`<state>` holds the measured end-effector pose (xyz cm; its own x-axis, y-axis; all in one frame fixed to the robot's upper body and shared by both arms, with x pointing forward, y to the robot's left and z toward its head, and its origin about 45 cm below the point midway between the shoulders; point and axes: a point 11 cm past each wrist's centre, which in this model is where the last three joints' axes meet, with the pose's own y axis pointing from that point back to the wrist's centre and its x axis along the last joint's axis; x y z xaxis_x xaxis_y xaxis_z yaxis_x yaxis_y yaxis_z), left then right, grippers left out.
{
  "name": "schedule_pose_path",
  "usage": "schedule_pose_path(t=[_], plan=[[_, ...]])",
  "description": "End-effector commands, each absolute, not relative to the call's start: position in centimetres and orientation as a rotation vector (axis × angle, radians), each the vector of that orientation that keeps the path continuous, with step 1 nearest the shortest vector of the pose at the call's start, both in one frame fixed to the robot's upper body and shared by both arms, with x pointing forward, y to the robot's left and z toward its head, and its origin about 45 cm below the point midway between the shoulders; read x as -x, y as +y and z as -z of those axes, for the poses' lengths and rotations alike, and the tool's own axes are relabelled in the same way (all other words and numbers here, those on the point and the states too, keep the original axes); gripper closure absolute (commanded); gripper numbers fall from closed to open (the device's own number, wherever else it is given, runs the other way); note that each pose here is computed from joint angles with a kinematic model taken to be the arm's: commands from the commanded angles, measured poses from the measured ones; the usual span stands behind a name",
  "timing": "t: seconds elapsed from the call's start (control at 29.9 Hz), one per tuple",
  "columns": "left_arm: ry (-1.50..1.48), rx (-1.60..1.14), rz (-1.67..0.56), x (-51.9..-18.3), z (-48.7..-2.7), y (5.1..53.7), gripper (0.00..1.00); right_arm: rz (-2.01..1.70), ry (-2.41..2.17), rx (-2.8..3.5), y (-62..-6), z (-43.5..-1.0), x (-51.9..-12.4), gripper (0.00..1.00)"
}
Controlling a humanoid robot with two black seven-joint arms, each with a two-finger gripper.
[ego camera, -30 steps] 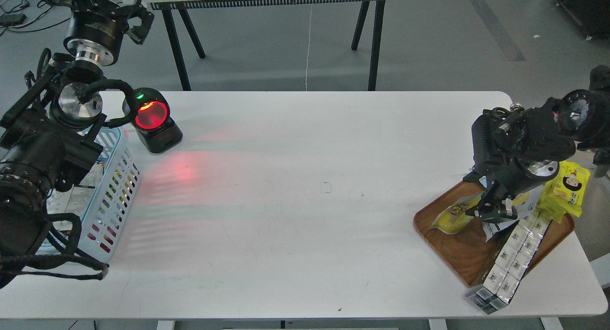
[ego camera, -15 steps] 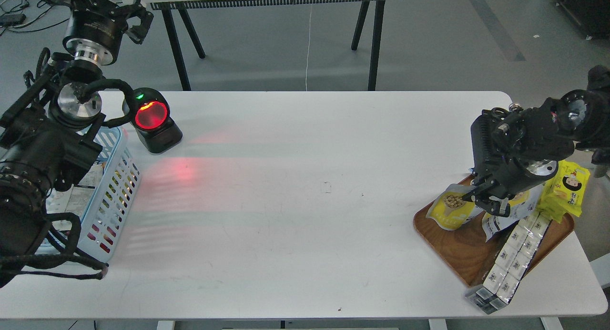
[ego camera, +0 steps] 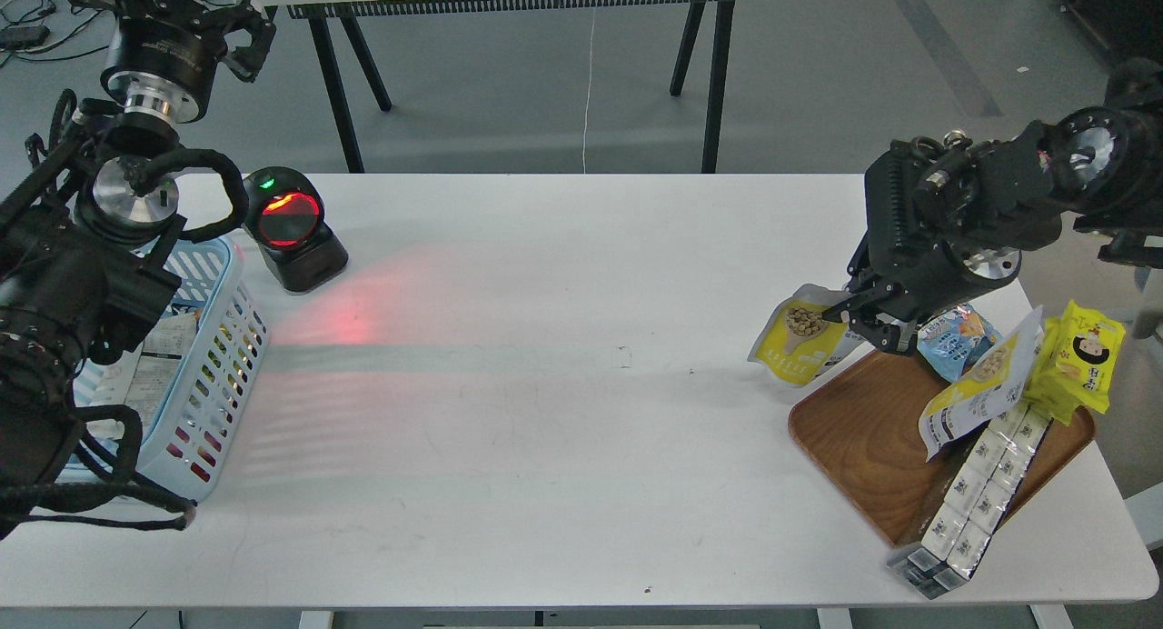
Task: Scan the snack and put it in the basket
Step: 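Close the right gripper on the yellow pouch and lift it, then carry the yellow pouch with the right gripper toward the table center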
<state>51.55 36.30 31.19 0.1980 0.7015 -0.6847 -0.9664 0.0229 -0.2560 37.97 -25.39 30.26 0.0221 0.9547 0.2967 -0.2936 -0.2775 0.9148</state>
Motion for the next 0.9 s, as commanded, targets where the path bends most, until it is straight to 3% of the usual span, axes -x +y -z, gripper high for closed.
schedule_pose_path(t=[0.0,0.27,0.87], plan=[[0.421,0.785,-1.353,-51.5,-31.2,36.4,0.0,-1.542,0.706,-1.249,-22.7,-32.0,-39.1,1.0],[0.42,0.786,-1.352,-51.6,-31.3,36.3,0.0,-1.639,0.681,-1.245,-17.6,-33.3,-40.4,0.99],[0.415,0.795,-1.355,-51.6,-31.5,36.6,0.0,-1.758,0.71,-1.309,-6.0,-30.1,-41.0,0.99]])
